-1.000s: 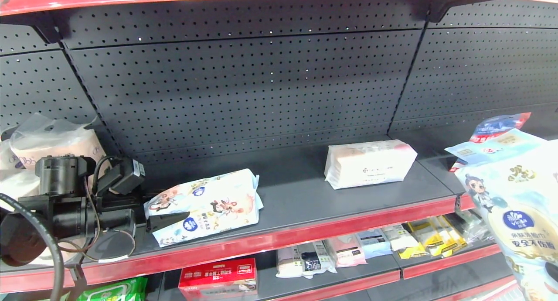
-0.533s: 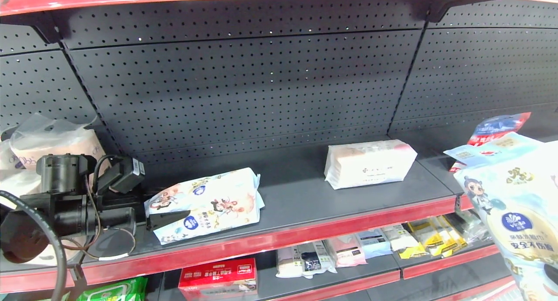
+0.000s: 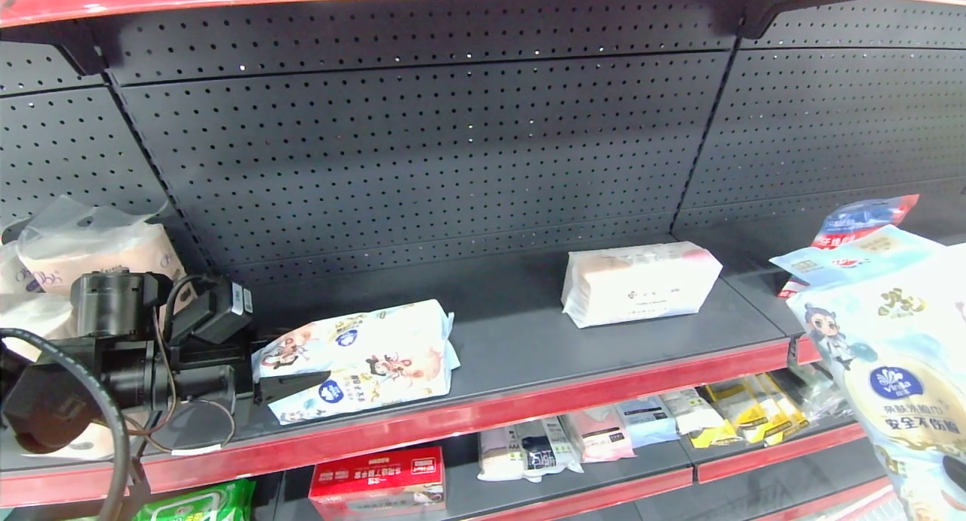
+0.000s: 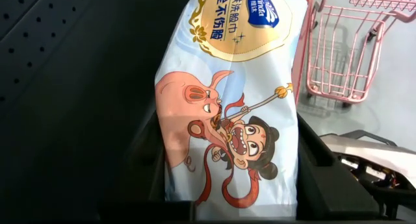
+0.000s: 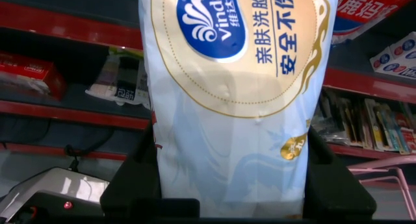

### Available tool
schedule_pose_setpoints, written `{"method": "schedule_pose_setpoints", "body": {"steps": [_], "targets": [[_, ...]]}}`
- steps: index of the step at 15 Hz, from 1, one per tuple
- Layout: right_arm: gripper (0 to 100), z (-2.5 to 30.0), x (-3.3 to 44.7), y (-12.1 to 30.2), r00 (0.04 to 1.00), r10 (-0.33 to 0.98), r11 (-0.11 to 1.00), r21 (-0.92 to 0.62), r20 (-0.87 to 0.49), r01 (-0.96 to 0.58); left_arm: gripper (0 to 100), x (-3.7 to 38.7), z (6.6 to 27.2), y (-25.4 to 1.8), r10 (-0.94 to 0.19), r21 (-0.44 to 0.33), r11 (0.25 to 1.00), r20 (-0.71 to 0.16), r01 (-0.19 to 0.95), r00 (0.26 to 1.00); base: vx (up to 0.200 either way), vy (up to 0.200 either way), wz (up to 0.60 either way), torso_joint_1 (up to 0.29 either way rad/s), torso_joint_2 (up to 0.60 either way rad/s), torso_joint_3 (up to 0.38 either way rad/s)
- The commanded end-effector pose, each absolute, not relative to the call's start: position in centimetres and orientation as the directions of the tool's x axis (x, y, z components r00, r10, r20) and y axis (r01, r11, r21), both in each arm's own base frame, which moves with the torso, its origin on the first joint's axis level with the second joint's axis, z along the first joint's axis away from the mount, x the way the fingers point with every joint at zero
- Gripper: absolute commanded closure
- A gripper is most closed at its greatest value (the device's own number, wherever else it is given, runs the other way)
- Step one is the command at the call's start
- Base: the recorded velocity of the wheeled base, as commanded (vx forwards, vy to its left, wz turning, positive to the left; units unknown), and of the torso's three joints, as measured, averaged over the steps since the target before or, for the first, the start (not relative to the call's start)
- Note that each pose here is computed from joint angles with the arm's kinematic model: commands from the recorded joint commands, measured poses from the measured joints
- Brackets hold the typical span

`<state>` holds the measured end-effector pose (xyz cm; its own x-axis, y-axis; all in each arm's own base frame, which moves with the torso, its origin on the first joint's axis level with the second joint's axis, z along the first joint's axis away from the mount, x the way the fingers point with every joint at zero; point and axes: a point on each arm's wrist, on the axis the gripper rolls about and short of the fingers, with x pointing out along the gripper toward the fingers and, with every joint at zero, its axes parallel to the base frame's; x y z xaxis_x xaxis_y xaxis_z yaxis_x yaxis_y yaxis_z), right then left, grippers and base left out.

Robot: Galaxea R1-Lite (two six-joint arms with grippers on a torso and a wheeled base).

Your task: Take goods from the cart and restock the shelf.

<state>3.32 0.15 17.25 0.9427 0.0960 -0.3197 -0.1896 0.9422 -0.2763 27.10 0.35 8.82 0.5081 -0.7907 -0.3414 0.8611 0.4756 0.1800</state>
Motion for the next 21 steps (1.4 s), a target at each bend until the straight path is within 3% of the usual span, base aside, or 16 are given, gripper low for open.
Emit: {"method": "schedule_pose_setpoints", "body": {"steps": [1, 14, 15, 21], "targets": [[100, 17.22, 3.31, 0.15, 0.942, 0.096, 0.942, -0.276, -0.320, -0.190, 100, 27.14, 8.71, 0.34, -0.791, 0.175, 0.475, -0.343, 0.862, 0.506, 0.000, 0.000, 0.00, 0.000, 0.00, 0.000], [100, 17.23, 3.23, 0.13, 0.945, 0.087, 0.943, -0.280, -0.316, -0.181, 100, 26.88, 8.49, 0.28, -0.790, 0.168, 0.476, -0.351, 0.863, 0.503, 0.000, 0.000, 0.00, 0.000, 0.00, 0.000], [100, 17.23, 3.23, 0.14, 0.944, 0.089, 0.943, -0.280, -0.316, -0.182, 0, 26.88, 8.49, 0.28, -0.790, 0.171, 0.474, -0.351, 0.864, 0.503, 0.000, 0.000, 0.00, 0.000, 0.00, 0.000], [100, 17.23, 3.26, 0.14, 0.944, 0.089, 0.943, -0.279, -0.318, -0.183, 0, 27.07, 8.90, 0.26, -0.790, 0.178, 0.477, -0.343, 0.861, 0.508, 0.000, 0.000, 0.00, 0.000, 0.00, 0.000]]}}
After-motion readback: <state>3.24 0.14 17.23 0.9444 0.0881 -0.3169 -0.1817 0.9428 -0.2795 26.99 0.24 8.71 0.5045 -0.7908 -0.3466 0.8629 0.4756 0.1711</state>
